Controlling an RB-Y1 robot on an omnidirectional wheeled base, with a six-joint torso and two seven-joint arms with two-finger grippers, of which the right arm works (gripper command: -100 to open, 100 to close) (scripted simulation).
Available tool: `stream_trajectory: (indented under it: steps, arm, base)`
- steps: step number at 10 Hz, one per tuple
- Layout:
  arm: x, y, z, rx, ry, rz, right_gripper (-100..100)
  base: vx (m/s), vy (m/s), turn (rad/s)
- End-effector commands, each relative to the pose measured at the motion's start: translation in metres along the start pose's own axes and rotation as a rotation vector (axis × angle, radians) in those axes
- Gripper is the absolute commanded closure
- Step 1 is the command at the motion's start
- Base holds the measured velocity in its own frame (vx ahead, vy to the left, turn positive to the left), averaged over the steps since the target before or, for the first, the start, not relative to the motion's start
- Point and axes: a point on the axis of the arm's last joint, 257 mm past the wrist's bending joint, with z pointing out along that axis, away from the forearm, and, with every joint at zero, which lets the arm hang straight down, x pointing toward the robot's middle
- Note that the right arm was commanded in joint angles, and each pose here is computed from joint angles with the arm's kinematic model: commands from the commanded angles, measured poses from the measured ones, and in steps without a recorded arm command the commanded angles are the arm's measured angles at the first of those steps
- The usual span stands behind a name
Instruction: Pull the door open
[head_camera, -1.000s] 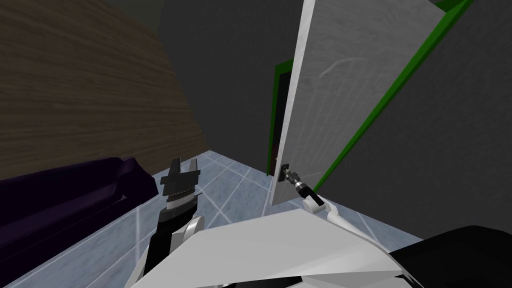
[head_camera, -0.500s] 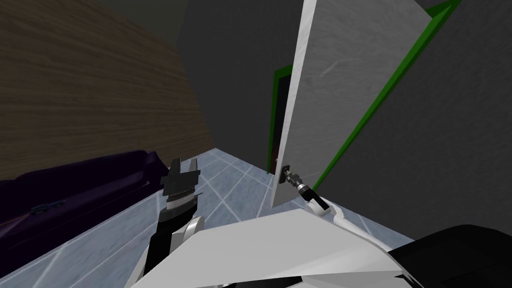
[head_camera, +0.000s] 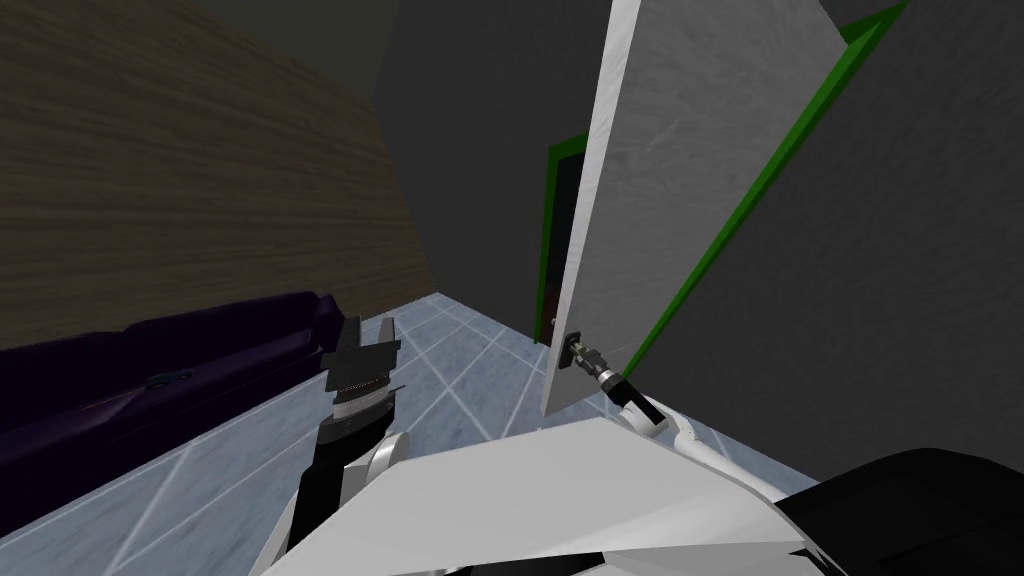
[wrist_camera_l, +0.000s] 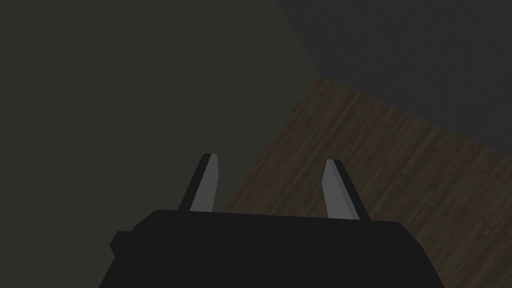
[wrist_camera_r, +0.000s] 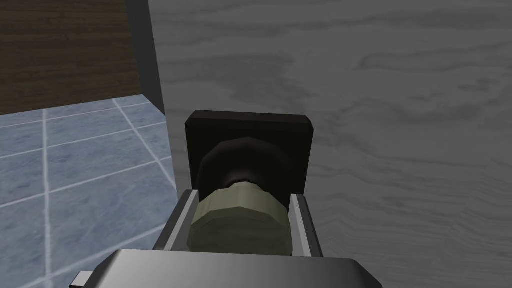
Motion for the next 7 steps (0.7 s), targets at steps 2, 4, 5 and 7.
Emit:
stream_trajectory:
  steps: [2, 4, 5, 7]
  arm:
    - [0.002, -0.002, -0.0073, 0.027, 0.006, 0.001, 100]
    - [0.003, -0.002, -0.0132, 0.048, 0.009, 0.0, 100]
    - [0.004, -0.002, -0.016, 0.058, 0.01, 0.001, 100]
    - [0.004, -0.003, -0.0205, 0.074, 0.012, 0.001, 100]
  base:
    - [-0.211, -0.109, 0.137]
    - [-0.221, -0.119, 0.154]
    - [-0.201, -0.118, 0.147]
    - [-0.2, -0.1, 0.102]
